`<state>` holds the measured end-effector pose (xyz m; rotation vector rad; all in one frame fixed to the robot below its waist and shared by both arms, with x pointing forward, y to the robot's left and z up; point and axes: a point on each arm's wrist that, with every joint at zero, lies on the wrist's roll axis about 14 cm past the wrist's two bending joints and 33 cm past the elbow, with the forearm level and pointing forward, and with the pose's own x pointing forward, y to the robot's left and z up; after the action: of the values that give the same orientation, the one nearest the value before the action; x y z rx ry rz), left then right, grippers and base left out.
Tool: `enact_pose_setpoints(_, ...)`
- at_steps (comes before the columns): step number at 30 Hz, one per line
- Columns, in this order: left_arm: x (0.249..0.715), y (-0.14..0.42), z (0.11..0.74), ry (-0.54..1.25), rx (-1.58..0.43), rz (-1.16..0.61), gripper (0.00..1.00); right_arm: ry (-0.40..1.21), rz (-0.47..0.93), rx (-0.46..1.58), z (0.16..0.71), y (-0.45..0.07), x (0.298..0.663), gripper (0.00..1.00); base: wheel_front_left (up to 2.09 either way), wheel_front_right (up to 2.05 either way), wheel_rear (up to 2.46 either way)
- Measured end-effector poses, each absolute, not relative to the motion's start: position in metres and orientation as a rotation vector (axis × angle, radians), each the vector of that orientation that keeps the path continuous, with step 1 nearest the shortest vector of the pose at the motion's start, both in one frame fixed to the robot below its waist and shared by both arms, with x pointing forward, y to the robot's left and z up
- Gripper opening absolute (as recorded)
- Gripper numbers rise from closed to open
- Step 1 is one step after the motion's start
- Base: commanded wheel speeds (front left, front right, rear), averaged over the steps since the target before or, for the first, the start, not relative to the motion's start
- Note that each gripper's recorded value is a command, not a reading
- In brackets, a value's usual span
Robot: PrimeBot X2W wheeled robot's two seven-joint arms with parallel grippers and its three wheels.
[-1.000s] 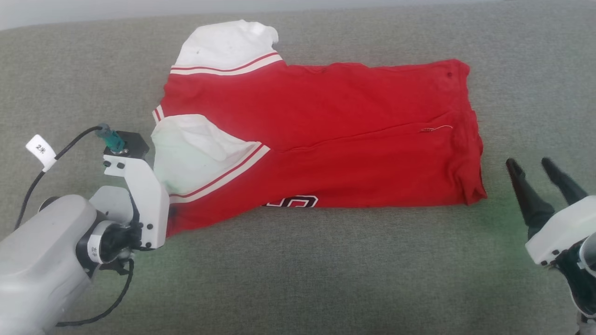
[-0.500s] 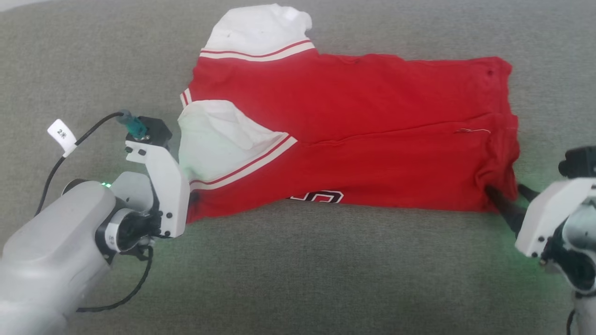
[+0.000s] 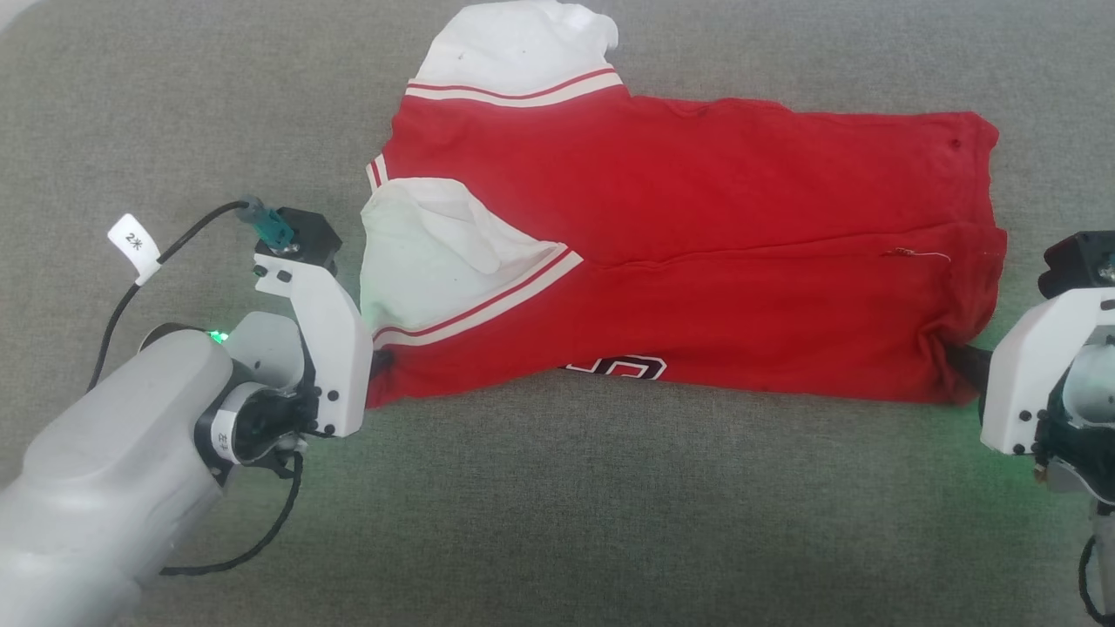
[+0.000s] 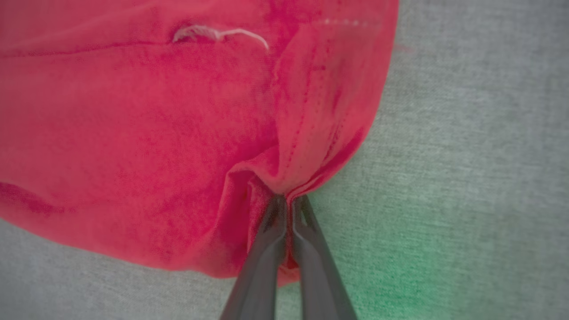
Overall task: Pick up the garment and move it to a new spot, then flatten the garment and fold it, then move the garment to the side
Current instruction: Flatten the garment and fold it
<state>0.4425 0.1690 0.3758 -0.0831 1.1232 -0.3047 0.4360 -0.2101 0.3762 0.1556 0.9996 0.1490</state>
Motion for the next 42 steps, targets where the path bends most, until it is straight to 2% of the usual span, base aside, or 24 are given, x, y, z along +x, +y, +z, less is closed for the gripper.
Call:
enact_pose_setpoints(12, 0.439, 0.185, 0.406, 1.093, -0.053, -0.269, 0.0, 0.998, 0.143, 0.112, 0.407, -0.228, 0.429, 0.0, 0.0, 0.0, 0.0)
enact_pose_setpoints(17, 0.423, 0.188, 0.415, 1.11, -0.051, -0.254, 0.0, 1.005, 0.141, 0.101, 0.417, -0.234, 0.422, 0.0, 0.0, 0.0, 0.0)
enact_pose_setpoints(31, 0.376, 0.186, 0.397, 1.21, -0.095, -0.235, 0.0, 1.108, 0.122, 0.153, 0.393, -0.233, 0.382, 0.0, 0.0, 0.0, 0.0)
enact_pose_setpoints(32, 0.375, 0.185, 0.395, 1.212, -0.098, -0.234, 0.05, 1.108, 0.122, 0.162, 0.391, -0.231, 0.381, 0.0, 0.0, 0.0, 0.0)
enact_pose_setpoints(33, 0.374, 0.184, 0.392, 1.217, -0.102, -0.236, 0.2, 1.107, 0.121, 0.17, 0.389, -0.23, 0.38, 0.0, 0.0, 0.0, 0.0)
enact_pose_setpoints(34, 0.373, 0.183, 0.39, 1.223, -0.104, -0.236, 0.27, 1.106, 0.123, 0.178, 0.387, -0.228, 0.379, 0.0, 0.0, 0.0, 0.0)
enact_pose_setpoints(35, 0.373, 0.183, 0.388, 1.223, -0.106, -0.235, 0.46, 1.105, 0.123, 0.18, 0.386, -0.226, 0.378, 0.0, 0.0, 0.0, 0.0)
enact_pose_setpoints(36, 0.373, 0.184, 0.387, 1.227, -0.11, -0.228, 0.81, 1.107, 0.124, 0.179, 0.385, -0.225, 0.377, 0.01, 0.0, 0.0, 0.0)
enact_pose_setpoints(37, 0.373, 0.184, 0.386, 1.231, -0.11, -0.227, 1.0, 1.106, 0.124, 0.178, 0.384, -0.223, 0.376, 0.23, 0.0, 0.0, 0.0)
enact_pose_setpoints(38, 0.372, 0.184, 0.386, 1.237, -0.11, -0.228, 1.0, 1.101, 0.125, 0.178, 0.384, -0.222, 0.376, 0.43, 0.0, 0.0, 0.0)
enact_pose_setpoints(39, 0.372, 0.184, 0.386, 1.236, -0.111, -0.228, 1.0, 1.094, 0.123, 0.176, 0.385, -0.222, 0.377, 0.67, 0.0, 0.0, 0.0)
enact_pose_setpoints(40, 0.373, 0.183, 0.387, 1.233, -0.114, -0.228, 1.0, 1.089, 0.124, 0.178, 0.386, -0.222, 0.376, 1.0, 0.0, 0.0, 0.0)
enact_pose_setpoints(42, 0.375, 0.183, 0.391, 1.221, -0.114, -0.231, 1.0, 1.072, 0.127, 0.193, 0.388, -0.219, 0.377, 1.0, 0.0, 0.0, 0.0)
